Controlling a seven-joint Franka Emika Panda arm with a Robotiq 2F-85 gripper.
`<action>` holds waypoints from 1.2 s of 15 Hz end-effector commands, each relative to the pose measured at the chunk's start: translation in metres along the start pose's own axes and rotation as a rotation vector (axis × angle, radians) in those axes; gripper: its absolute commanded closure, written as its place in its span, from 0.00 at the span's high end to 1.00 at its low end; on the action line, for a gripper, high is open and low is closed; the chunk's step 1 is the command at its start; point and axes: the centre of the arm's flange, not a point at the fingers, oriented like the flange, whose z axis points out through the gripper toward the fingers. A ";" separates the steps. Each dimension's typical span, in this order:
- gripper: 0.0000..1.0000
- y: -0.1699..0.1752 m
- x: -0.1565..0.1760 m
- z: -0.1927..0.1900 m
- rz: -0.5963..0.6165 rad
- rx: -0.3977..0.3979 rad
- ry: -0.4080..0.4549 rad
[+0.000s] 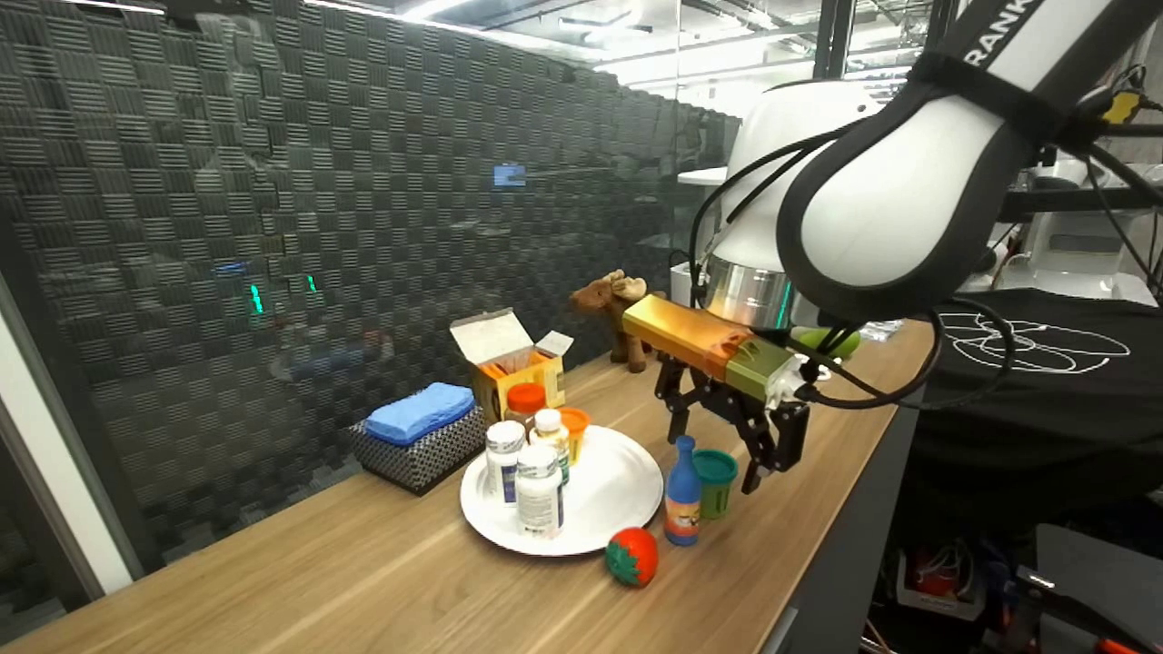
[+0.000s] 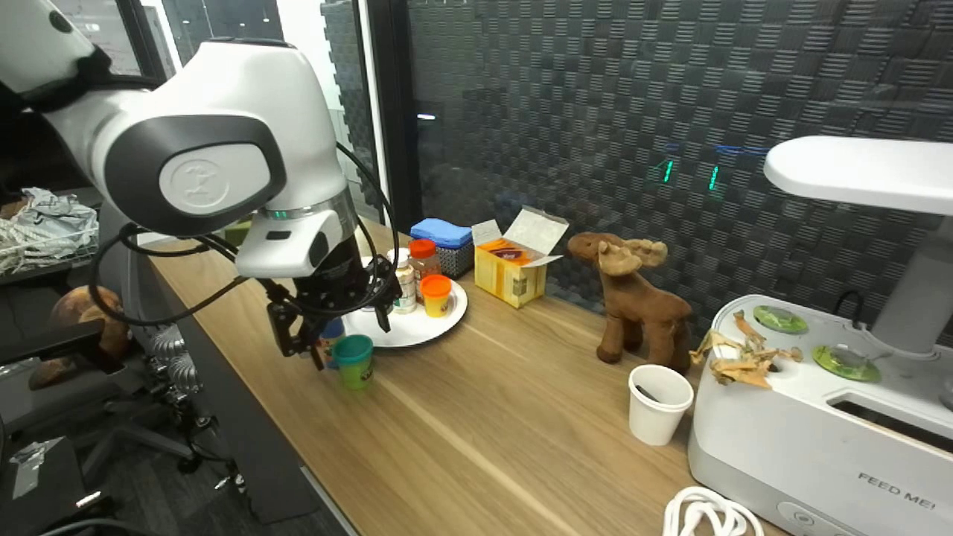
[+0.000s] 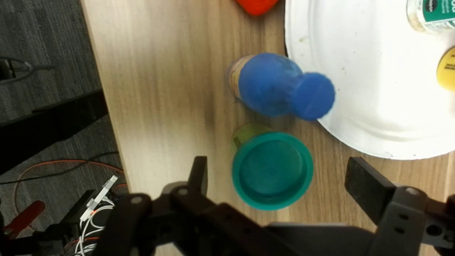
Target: Gather all the objects surrounding the white plate and arrange them on the plate
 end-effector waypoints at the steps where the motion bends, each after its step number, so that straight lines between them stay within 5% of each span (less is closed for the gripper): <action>1: 1.00 -0.001 -0.001 0.005 -0.030 -0.007 -0.043; 2: 0.79 -0.001 -0.002 0.006 -0.033 -0.010 -0.048; 9: 0.28 -0.007 0.018 -0.043 -0.031 0.047 0.119; 14: 0.28 -0.040 0.014 -0.111 -0.072 0.144 0.267; 18: 0.28 -0.079 -0.012 -0.131 -0.152 0.187 0.212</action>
